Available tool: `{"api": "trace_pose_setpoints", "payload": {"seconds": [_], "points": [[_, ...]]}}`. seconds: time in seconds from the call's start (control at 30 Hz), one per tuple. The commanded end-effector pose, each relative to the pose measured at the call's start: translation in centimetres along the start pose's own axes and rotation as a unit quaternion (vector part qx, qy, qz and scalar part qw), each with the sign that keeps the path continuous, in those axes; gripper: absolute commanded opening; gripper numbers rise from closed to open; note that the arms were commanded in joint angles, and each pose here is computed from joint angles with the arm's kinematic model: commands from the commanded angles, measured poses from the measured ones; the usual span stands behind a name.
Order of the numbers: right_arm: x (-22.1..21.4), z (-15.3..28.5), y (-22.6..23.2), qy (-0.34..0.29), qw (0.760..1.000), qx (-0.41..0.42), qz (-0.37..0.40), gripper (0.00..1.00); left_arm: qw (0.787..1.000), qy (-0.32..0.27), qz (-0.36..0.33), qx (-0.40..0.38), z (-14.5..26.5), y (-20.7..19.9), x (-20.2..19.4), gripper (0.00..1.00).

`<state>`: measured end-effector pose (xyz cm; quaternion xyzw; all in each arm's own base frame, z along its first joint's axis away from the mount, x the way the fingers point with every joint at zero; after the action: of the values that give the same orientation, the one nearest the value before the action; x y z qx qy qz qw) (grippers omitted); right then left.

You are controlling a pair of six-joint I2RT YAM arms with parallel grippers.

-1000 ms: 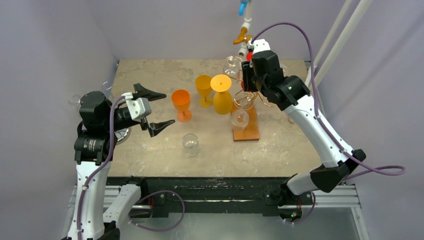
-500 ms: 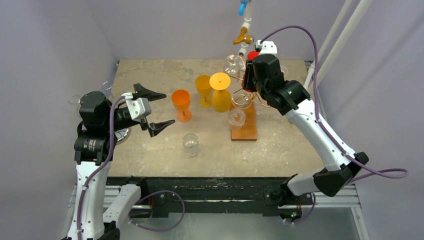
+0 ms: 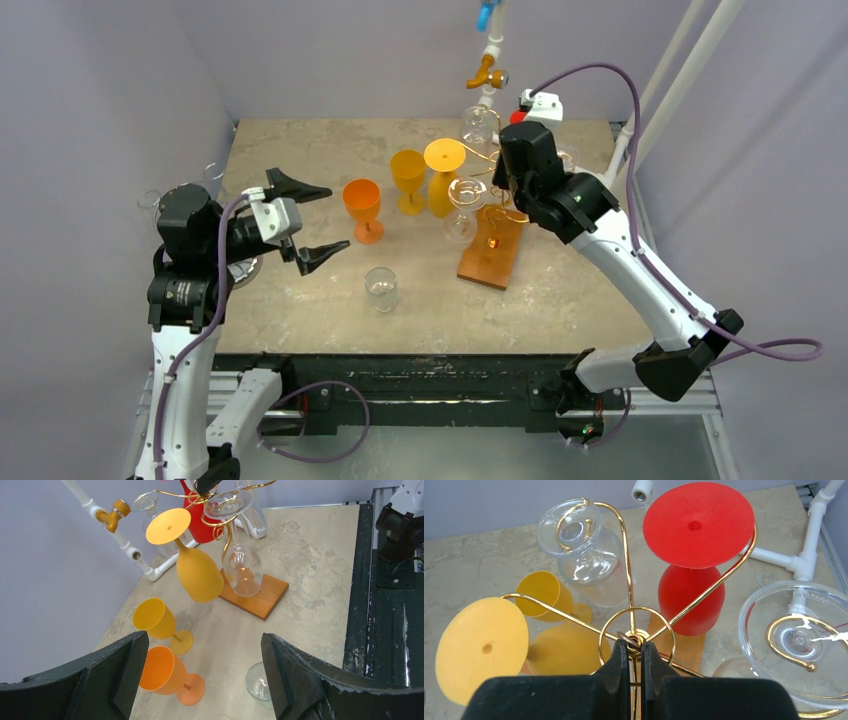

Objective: Place the wine glass upside down on the wine glass rack
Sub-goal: Adjust the wine rack at the center of the board.

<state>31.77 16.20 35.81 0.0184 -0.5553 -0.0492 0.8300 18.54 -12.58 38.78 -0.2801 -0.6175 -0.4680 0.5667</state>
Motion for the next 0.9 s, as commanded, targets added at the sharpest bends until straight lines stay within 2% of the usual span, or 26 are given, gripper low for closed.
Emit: {"api": "trace_pose_setpoints", "payload": {"seconds": [0.0,0.1,0.2,0.5,0.57,0.67,0.87], "points": [[0.0,0.6,-0.7,-0.008,1.000,-0.023,-0.011,0.00,1.000,-0.013,-0.026,-0.002,0.3,-0.2,1.3,0.89],[0.4,0.8,-0.8,-0.013,1.000,-0.024,-0.011,0.02,1.000,-0.013,-0.028,-0.003,0.4,-0.3,1.3,0.89],[1.0,1.2,-0.9,-0.017,1.000,-0.023,-0.012,0.12,0.999,-0.013,-0.029,-0.003,0.4,-0.3,1.4,0.89],[2.7,3.0,-1.0,-0.029,0.999,0.008,-0.020,0.30,1.000,0.002,-0.013,-0.015,0.2,-0.6,-0.3,0.90],[3.0,3.2,-0.9,-0.031,0.999,0.013,-0.020,0.34,1.000,0.011,-0.015,-0.021,0.2,-0.8,-1.1,0.93],[3.6,3.7,-0.9,-0.037,0.999,0.021,-0.022,0.43,0.999,0.040,0.000,-0.032,0.1,-1.1,-3.2,0.94],[5.8,5.1,-1.1,-0.057,0.997,0.034,-0.026,0.53,0.985,0.134,0.066,-0.083,0.2,-2.4,-9.8,0.97]]}}
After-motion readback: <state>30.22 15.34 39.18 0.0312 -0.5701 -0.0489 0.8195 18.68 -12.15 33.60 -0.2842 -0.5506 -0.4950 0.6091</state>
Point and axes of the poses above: each gripper's point midway between its finger pads, its own z axis back along the fingers, its own y axis along the line the jaws close on, x = y × z, the point moved 3 cm from there along z, back along the fingers, and after that the axes turned 4 degrees about z, right-handed, at the moved point
